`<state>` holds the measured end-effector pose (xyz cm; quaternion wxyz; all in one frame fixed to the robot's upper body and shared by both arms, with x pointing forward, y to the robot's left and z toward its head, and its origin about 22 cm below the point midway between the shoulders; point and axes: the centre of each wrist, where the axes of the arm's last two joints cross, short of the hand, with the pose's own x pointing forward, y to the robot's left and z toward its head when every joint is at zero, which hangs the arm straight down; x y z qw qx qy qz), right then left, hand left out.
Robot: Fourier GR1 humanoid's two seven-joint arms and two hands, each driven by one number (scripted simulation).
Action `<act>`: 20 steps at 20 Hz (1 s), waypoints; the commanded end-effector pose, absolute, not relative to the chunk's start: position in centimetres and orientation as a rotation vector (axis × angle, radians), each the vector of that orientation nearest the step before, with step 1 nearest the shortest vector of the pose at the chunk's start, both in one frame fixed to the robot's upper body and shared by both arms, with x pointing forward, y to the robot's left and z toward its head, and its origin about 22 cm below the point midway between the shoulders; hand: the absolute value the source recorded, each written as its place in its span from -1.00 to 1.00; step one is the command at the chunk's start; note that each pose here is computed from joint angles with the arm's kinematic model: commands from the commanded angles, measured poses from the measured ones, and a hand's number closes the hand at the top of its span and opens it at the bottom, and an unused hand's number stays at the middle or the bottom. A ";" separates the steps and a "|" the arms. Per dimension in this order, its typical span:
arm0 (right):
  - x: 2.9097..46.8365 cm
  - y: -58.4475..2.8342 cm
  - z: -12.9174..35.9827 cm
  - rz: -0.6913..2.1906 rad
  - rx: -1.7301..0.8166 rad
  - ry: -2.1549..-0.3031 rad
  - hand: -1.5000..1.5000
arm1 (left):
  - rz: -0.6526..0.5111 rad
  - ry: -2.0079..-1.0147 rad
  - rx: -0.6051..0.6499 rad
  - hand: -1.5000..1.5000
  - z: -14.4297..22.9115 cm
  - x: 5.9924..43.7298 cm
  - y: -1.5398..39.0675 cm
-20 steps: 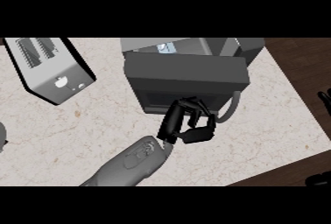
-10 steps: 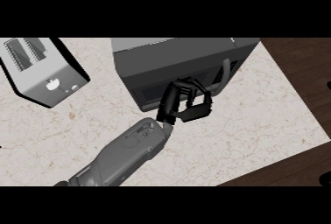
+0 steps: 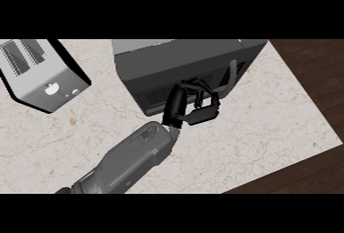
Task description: Pick up the milk, place it into the microwave and close the microwave
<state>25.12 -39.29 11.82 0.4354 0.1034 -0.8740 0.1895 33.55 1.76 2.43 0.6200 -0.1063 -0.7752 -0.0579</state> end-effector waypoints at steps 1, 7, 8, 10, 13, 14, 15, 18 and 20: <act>25.4 -39.9 12.8 0.477 0.254 -2.187 -1.00 | -0.079 -1.837 -0.224 1.00 4.6 35.8 1.7; 25.7 -41.0 13.8 0.483 0.227 -2.185 -1.00 | -0.060 -1.852 -0.245 1.00 4.4 35.8 1.8; 25.7 -41.3 14.0 0.474 0.220 -2.191 -1.00 | -0.059 -1.849 -0.239 1.00 4.0 35.8 2.0; 25.9 -41.6 14.5 0.477 0.207 -2.193 -1.00 | -0.066 -1.867 -0.245 1.00 4.4 35.9 1.7; 26.1 -41.8 14.9 0.492 0.213 -2.196 -1.00 | -0.064 -1.867 -0.247 1.00 4.1 35.8 1.8; 26.0 -42.1 15.2 0.480 0.191 -2.204 -1.00 | -0.048 -1.866 -0.250 1.00 4.2 36.0 1.8; 26.0 -42.4 15.8 0.501 0.186 -2.210 -1.00 | -0.051 -1.870 -0.248 1.00 4.3 36.1 1.8; 26.2 -42.7 15.8 0.482 0.175 -2.212 -1.00 | -0.045 -1.872 -0.261 1.00 4.1 36.0 1.8; 26.3 -43.3 16.8 0.510 0.146 -2.204 -1.00 | -0.045 -1.880 -0.262 1.00 4.4 36.0 1.5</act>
